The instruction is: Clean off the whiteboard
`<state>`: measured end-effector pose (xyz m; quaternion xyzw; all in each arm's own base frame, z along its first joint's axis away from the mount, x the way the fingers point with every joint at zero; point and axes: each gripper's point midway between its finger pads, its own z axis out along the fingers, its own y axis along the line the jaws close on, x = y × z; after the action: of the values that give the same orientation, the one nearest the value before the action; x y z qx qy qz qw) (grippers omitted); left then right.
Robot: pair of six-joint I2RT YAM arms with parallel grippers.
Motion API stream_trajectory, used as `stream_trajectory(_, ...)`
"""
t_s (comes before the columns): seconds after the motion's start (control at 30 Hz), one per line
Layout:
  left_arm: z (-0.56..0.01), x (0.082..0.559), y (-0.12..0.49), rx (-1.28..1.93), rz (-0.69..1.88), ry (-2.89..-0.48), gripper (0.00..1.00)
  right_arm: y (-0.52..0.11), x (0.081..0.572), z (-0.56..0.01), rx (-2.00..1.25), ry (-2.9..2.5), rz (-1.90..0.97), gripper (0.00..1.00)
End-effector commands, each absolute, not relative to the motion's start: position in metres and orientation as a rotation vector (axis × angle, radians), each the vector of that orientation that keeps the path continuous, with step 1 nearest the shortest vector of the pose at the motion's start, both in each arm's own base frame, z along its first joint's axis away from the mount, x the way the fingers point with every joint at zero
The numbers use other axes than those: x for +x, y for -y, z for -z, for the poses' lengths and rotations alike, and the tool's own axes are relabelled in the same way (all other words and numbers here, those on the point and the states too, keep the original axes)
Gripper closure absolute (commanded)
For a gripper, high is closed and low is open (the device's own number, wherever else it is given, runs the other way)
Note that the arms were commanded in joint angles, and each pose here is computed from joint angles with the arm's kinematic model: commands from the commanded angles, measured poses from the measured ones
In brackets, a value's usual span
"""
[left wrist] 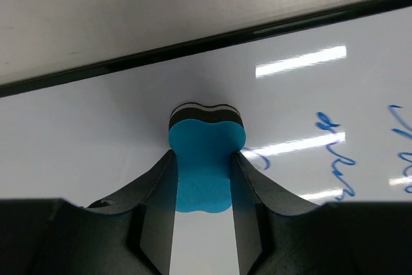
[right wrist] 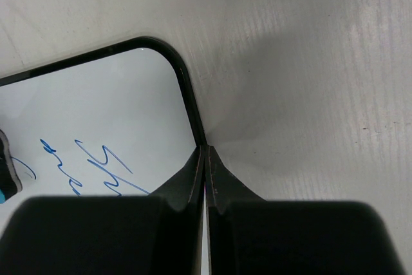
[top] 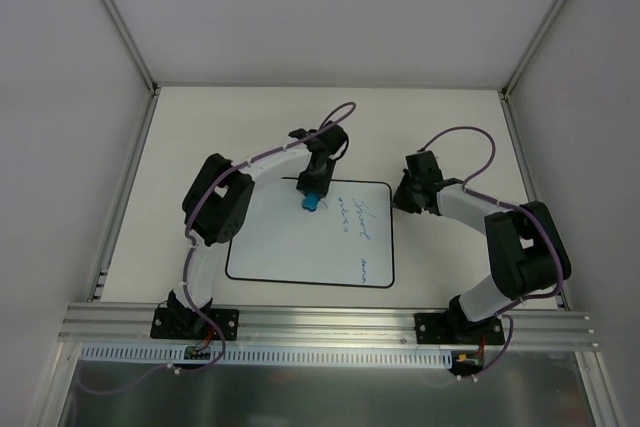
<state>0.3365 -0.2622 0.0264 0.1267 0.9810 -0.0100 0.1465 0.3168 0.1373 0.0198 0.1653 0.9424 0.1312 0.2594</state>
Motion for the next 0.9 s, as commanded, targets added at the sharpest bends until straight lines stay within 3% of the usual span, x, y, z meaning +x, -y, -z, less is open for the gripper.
stream_trajectory(0.0, -0.013, 0.312, 0.303, 0.513, 0.119, -2.859, 1.00, -0.130, 0.307, -0.012, 0.433, -2.601, -0.297, 1.00)
stream_trajectory(0.23, 0.000, 0.290, 0.322, 0.571, 0.133, -2.887, 1.00, -0.130, 0.306, -0.014, 0.431, -2.597, -0.295, 1.00)
stream_trajectory(0.67, -0.013, 0.299, 0.218, 0.250, -0.030, -2.927, 1.00, -0.130, 0.307, -0.015, 0.434, -2.593, -0.296, 1.00)
stream_trajectory(0.87, -0.009, 0.280, 0.214, 0.251, -0.002, -2.942, 1.00, -0.130, 0.306, -0.013, 0.433, -2.597, -0.291, 1.00)
